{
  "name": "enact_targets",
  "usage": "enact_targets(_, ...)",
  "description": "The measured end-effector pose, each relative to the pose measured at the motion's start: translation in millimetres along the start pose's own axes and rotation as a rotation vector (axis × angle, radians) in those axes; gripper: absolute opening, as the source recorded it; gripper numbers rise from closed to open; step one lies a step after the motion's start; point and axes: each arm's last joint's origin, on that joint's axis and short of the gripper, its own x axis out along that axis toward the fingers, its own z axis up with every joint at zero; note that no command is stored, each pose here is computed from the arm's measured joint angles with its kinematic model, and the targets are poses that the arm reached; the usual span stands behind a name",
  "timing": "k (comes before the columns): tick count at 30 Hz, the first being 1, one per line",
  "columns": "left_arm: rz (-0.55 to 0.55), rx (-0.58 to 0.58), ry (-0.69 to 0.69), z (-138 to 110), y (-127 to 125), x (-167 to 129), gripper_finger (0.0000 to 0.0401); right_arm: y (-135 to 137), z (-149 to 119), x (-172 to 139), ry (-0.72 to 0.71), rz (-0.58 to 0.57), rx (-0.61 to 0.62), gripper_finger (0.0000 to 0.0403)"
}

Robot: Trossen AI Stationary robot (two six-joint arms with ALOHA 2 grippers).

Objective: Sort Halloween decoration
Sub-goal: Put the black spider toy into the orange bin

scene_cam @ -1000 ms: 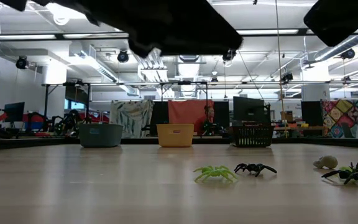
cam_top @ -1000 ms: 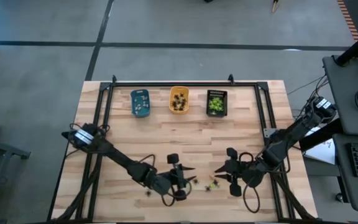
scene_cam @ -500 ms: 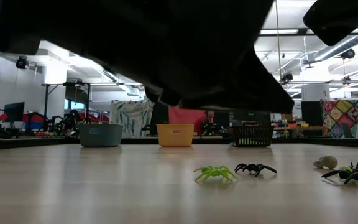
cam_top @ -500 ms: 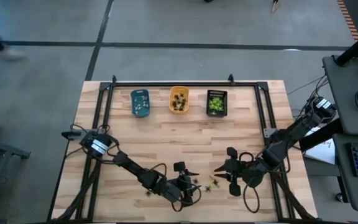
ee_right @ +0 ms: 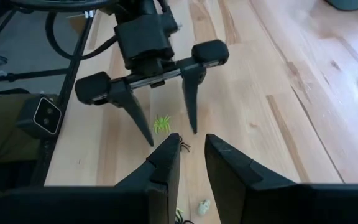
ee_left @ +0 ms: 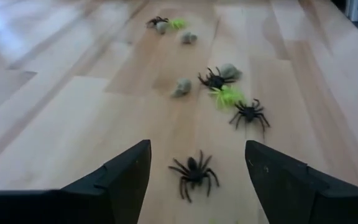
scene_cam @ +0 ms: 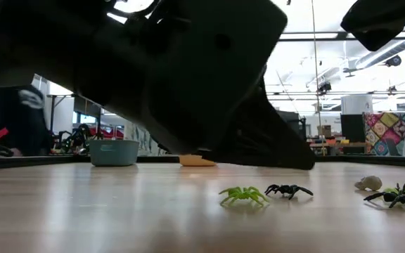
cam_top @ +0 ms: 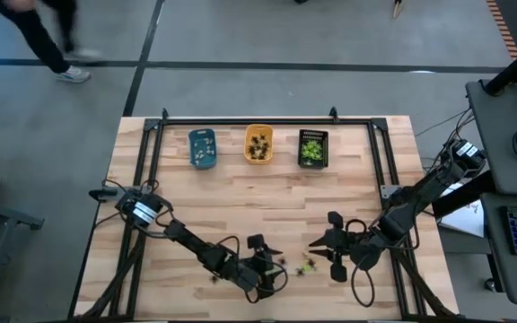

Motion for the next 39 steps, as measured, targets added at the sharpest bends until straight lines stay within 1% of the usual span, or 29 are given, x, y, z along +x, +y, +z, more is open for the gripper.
enact_targets(2,-0.011,-0.003,0.004,-2,-1,3,0.0245,0,0,0,-0.001,-0.001,0.000,0.0068)
enact_targets(6,-0.007,0.010,0.024,-14,-4,11,0.0245,-1,0,0,-0.012,-0.021,-0.001,0.0068)
enact_targets(11,0.010,0.009,0.021,-16,-5,13,0.0244,-1,-1,0,-0.012,-0.023,-0.002,0.0068)
enact_targets(14,0.016,0.012,0.023,-17,-4,13,0.0234,-1,-1,0,-0.012,-0.024,-0.002,0.0068)
enact_targets(17,0.019,0.015,0.027,-17,-4,13,0.0216,-1,-1,0,-0.011,-0.024,-0.002,0.0068)
enact_targets(25,0.023,0.017,0.030,-17,-3,13,0.0139,-1,-1,0,-0.012,-0.024,-0.002,0.0068)
enact_targets(29,0.027,0.019,0.031,-17,-3,13,0.0109,-1,-1,0,-0.012,-0.024,-0.002,0.0068)
enact_targets(35,0.031,0.026,0.030,-16,-3,14,0.0079,-1,-1,0,-0.012,-0.024,-0.002,0.0068)
enact_targets(39,0.031,0.035,0.029,-16,-3,14,0.0075,-1,-1,0,-0.012,-0.024,-0.002,0.0068)
